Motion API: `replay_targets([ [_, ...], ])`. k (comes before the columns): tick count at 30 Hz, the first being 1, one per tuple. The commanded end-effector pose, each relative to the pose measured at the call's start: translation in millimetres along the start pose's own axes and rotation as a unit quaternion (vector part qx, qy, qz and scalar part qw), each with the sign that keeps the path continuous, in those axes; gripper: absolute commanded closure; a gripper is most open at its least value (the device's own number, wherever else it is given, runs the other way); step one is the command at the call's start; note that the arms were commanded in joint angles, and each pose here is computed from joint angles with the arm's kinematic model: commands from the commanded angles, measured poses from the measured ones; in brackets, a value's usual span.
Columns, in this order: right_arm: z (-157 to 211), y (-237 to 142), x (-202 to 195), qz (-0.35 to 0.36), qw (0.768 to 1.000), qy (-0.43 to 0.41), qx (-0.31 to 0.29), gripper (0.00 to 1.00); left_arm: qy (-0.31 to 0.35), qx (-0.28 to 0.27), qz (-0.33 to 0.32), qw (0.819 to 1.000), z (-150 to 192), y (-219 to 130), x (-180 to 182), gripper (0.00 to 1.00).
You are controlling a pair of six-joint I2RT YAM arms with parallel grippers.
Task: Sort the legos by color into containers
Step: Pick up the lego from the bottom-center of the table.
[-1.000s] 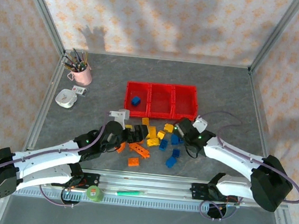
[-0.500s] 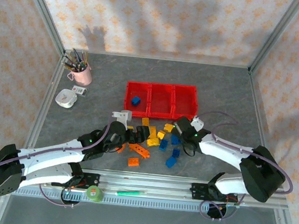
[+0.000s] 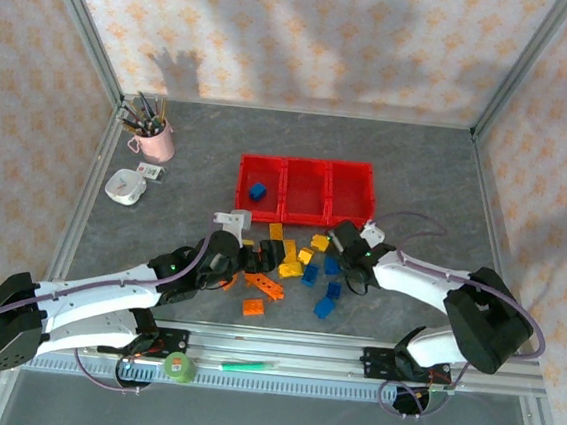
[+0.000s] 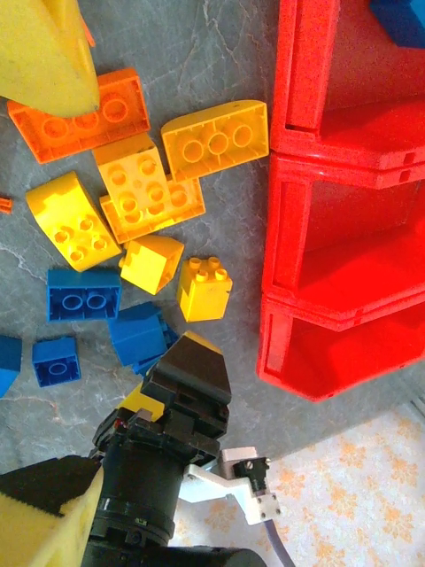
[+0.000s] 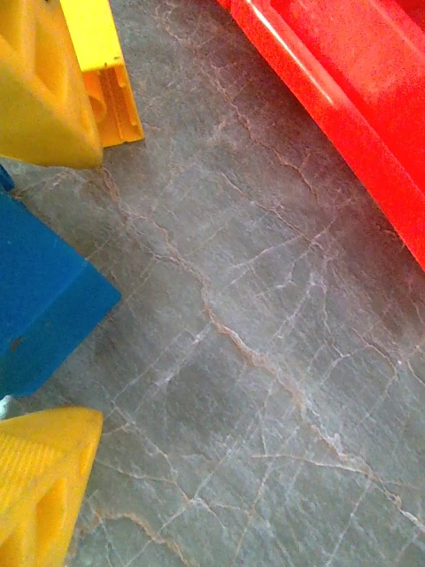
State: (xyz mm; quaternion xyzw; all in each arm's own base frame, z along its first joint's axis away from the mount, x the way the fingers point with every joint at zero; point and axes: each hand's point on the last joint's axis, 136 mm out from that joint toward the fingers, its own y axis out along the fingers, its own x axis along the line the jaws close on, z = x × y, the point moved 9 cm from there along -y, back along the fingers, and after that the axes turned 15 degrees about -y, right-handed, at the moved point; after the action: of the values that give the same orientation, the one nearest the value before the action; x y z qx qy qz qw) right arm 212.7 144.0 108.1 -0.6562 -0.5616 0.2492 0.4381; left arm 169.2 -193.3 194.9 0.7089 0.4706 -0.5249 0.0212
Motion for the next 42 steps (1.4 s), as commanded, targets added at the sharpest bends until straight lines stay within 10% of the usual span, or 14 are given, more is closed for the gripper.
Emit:
replay_targets([
  [1,3,6,-7,0.018,1.000,0.000,0.000,0.30,-0.004,-0.017,0.025,1.000,-7,-2,-15,0.01],
  [42,-62,-50,46,-0.053,0.993,-0.086,-0.053,0.56,-0.001,-0.097,-0.012,0.995,-29,-34,-11,0.01],
])
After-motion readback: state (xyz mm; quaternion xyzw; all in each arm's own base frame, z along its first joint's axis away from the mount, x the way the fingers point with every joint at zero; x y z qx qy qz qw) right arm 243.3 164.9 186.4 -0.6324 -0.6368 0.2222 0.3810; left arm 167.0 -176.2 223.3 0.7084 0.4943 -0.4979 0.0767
